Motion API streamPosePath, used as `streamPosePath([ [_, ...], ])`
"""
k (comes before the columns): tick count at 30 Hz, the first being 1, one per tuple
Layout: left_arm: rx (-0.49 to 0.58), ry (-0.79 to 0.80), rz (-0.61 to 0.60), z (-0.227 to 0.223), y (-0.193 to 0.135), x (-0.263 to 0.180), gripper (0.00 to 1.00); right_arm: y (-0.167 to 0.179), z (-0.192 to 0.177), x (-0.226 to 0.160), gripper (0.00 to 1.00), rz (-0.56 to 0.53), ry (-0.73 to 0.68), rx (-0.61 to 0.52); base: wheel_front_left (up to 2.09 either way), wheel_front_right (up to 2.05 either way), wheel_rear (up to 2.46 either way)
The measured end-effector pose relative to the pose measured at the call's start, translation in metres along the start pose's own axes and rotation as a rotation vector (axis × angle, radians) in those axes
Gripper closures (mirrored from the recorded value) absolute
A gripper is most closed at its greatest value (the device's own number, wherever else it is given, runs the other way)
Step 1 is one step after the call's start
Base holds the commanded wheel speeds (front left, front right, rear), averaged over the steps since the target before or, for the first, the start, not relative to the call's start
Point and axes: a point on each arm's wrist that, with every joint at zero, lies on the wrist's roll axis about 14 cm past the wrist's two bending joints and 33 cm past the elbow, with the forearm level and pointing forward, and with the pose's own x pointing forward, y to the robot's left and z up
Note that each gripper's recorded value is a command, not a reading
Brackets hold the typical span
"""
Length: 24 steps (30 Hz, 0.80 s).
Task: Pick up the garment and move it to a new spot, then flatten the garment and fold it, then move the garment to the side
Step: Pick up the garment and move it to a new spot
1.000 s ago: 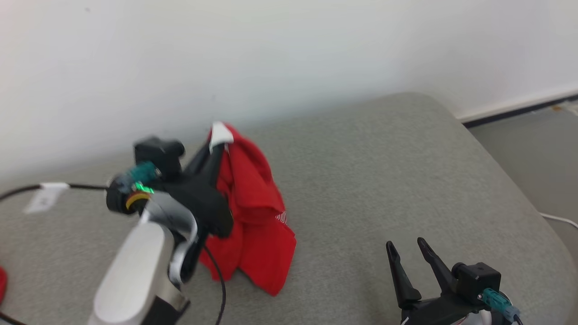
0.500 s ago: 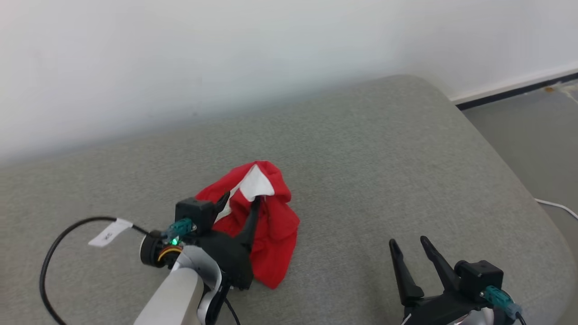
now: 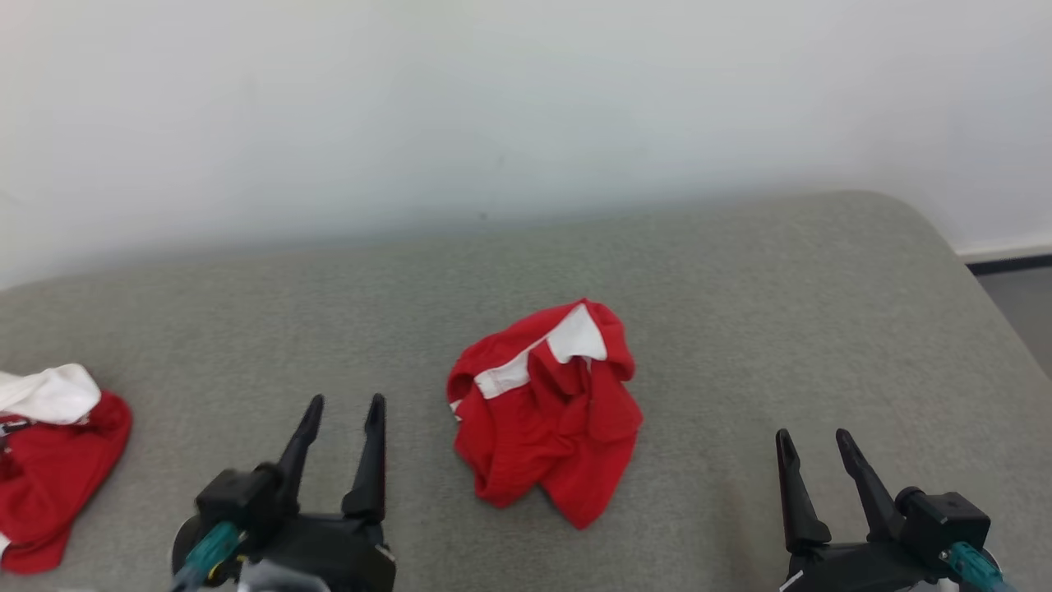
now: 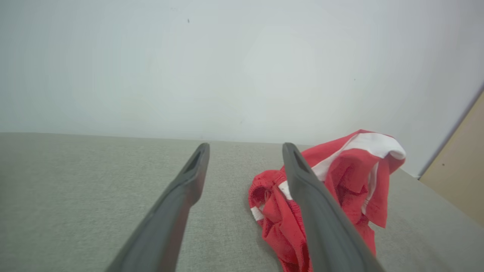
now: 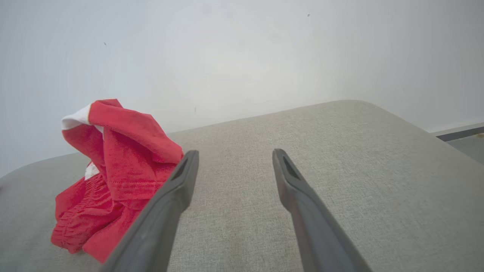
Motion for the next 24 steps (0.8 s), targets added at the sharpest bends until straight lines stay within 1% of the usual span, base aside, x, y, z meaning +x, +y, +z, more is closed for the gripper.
streamPosePath([
  [3, 0.007, -0.088, 0.088, 0.025, 0.022, -0.022, 0.00, 0.012, 0.006, 0.006, 0.00, 0.038, -0.035, -0.002, 0.00, 0.00, 0.00],
  [4, 0.007, -0.088, 0.088, 0.025, 0.022, -0.022, 0.00, 0.012, 0.006, 0.006, 0.00, 0.038, -0.035, -0.002, 0.00, 0.00, 0.00],
  [7, 0.040, -0.144, 0.173, 0.041, 0.042, -0.049, 0.00, 0.023, 0.008, 0.010, 0.00, 0.072, -0.054, 0.000, 0.00, 0.00, 0.00],
  [9, 0.076, -0.144, 0.206, 0.041, 0.051, -0.067, 0.00, 0.029, 0.003, 0.009, 0.00, 0.090, -0.045, 0.000, 0.00, 0.00, 0.00],
  [10, 0.076, -0.132, 0.222, 0.037, 0.054, -0.076, 0.00, 0.032, 0.000, 0.009, 0.00, 0.099, -0.037, 0.001, 0.00, 0.00, 0.00],
  [13, 0.136, -0.068, 0.224, 0.019, 0.056, -0.102, 0.00, 0.040, -0.007, 0.007, 0.00, 0.124, -0.015, -0.018, 0.00, 0.00, 0.00],
  [16, 0.136, -0.045, 0.246, 0.011, 0.059, -0.115, 0.00, 0.040, -0.020, 0.002, 0.00, 0.126, 0.029, -0.024, 0.00, 0.00, 0.00],
  [24, 0.128, -0.034, 0.232, 0.005, 0.054, -0.116, 0.00, 0.041, -0.023, 0.002, 0.00, 0.130, 0.047, -0.021, 0.00, 0.00, 0.00],
])
